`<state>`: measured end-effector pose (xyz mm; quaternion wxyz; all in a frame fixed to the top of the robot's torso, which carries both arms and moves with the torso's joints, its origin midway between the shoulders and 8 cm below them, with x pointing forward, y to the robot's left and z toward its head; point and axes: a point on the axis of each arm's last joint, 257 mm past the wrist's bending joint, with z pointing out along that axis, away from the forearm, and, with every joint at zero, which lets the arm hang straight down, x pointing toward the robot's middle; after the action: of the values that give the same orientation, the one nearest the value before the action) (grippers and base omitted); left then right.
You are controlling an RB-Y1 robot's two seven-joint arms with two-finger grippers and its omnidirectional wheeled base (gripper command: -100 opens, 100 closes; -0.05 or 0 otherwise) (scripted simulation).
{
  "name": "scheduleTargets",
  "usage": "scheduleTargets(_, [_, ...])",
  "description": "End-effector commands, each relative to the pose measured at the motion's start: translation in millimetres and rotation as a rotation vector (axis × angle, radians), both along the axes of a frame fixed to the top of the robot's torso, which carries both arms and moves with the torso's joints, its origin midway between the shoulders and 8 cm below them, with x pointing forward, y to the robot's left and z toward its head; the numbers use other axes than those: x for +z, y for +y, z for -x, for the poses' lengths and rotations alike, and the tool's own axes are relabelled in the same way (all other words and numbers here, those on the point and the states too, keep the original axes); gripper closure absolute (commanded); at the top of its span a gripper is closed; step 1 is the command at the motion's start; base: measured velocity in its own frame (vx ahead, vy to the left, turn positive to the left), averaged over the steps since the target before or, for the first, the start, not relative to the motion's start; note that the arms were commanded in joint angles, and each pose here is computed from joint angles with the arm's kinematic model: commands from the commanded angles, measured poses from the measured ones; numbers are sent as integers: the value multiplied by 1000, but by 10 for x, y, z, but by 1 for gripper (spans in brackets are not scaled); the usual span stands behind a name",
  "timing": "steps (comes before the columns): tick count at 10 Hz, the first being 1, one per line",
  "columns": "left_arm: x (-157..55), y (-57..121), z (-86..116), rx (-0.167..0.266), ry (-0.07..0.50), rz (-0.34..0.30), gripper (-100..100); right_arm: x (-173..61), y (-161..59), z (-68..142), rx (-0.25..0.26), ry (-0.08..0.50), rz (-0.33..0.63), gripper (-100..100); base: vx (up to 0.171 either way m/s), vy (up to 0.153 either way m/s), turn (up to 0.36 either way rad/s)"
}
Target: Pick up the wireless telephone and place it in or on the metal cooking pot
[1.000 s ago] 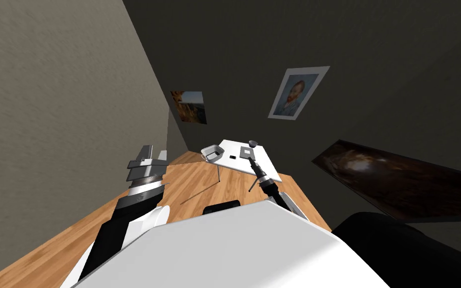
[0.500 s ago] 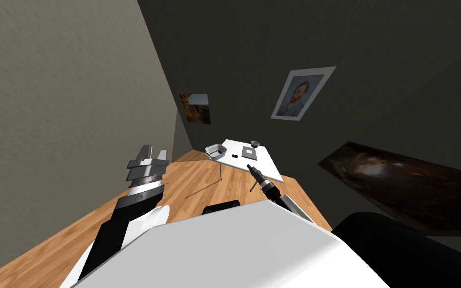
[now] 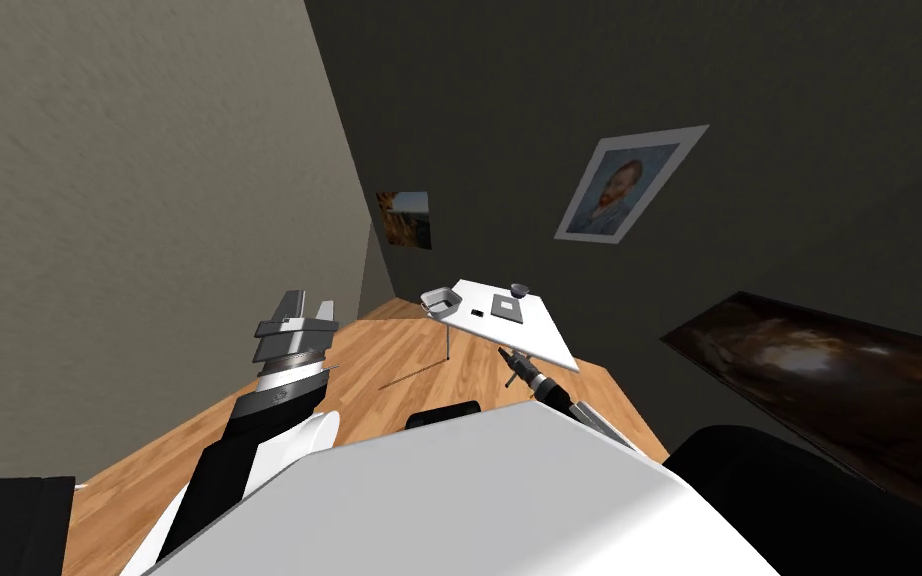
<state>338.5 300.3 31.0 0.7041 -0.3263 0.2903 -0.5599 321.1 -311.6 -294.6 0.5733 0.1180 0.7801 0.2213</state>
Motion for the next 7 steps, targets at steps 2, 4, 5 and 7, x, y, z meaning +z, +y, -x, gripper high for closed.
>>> scheduleTargets(2, [0,0,0,0,0,0,0,-406,-211,283,29,113,110,-100,-13,46,130])
scheduleTargets(4, [0,1,0,0,0,0,0,-587,-338,450,63,170,180,-100,1,39,125])
scheduleTargets(5, [0,0,0,0,0,0,0,-644,-400,484,59,186,190,-100,13,34,107])
scheduleTargets(7, [0,0,0,0,0,0,0,-849,-584,689,86,252,259,-100,21,44,164])
